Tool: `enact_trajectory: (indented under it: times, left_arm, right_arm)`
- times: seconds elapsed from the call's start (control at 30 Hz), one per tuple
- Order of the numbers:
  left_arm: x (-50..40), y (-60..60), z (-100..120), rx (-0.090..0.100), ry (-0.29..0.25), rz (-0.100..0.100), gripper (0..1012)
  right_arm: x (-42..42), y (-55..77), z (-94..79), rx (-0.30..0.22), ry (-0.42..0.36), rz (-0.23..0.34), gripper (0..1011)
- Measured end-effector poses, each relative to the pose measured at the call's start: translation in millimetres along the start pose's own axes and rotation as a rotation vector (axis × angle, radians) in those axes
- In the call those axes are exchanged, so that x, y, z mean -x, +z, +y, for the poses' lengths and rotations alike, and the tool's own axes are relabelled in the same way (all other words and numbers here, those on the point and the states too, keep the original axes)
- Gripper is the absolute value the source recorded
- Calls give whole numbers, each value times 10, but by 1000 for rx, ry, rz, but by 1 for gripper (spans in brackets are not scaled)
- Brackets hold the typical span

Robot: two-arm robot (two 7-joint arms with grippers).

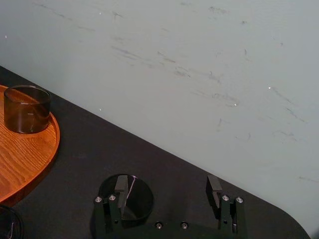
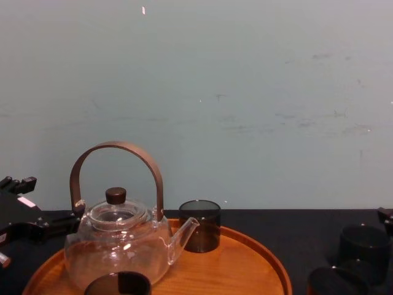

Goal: Pick up the glass from the table and place it on the tray.

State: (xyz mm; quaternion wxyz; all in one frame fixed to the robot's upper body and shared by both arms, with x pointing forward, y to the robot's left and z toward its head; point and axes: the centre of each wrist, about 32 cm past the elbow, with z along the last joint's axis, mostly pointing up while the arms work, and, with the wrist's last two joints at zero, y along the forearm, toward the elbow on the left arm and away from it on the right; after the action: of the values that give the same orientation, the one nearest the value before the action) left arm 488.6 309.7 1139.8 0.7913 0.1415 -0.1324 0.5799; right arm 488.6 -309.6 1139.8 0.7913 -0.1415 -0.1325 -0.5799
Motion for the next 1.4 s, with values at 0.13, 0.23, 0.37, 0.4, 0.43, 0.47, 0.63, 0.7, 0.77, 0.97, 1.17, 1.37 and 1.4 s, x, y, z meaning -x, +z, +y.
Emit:
enact_trajectory:
  times: [0.13, 0.23, 0.37, 0.4, 0.43, 0.47, 0.63, 0.7, 0.77, 0.97, 1.17, 1.37, 1.4]
  left_arm:
    - [0, 0, 0, 0, 0, 0, 1001]
    - [0, 0, 0, 0, 0, 0, 1002]
    - [0, 0, 0, 0, 0, 0, 1001]
    - [0, 0, 0, 0, 0, 0, 1001]
    - [0, 0, 0, 0, 0, 0, 1001]
    - [0, 0, 0, 0, 0, 0, 1001]
    - [0, 0, 0, 0, 0, 0, 1001]
    - [0, 0, 0, 0, 0, 0, 1001]
    - [0, 0, 0, 0, 0, 0, 1001]
    - [0, 0, 0, 0, 0, 0, 1001]
    - [0, 0, 0, 0, 0, 0, 1001]
    - [0, 0, 0, 0, 0, 0, 1001]
    - [0, 0, 0, 0, 0, 0, 1001]
  right_arm:
    - [0, 0, 0, 0, 0, 0, 1002]
    - [0, 0, 0, 0, 0, 0, 1003]
    - [0, 0, 0, 0, 0, 0, 1002]
    - [0, 0, 0, 0, 0, 0, 1003]
    - [0, 0, 0, 0, 0, 0, 1003]
    - [0, 0, 0, 0, 0, 0, 1002]
    - [0, 0, 0, 0, 0, 0, 1002]
    - [0, 0, 0, 0, 0, 0, 1002]
    - [0, 0, 0, 0, 0, 0, 1002]
    - [0, 0, 0, 0, 0, 0, 1002]
    - [0, 0, 0, 0, 0, 0, 1003]
    - [0, 0, 0, 0, 0, 0, 1003]
    - [0, 0, 0, 0, 0, 0, 1002]
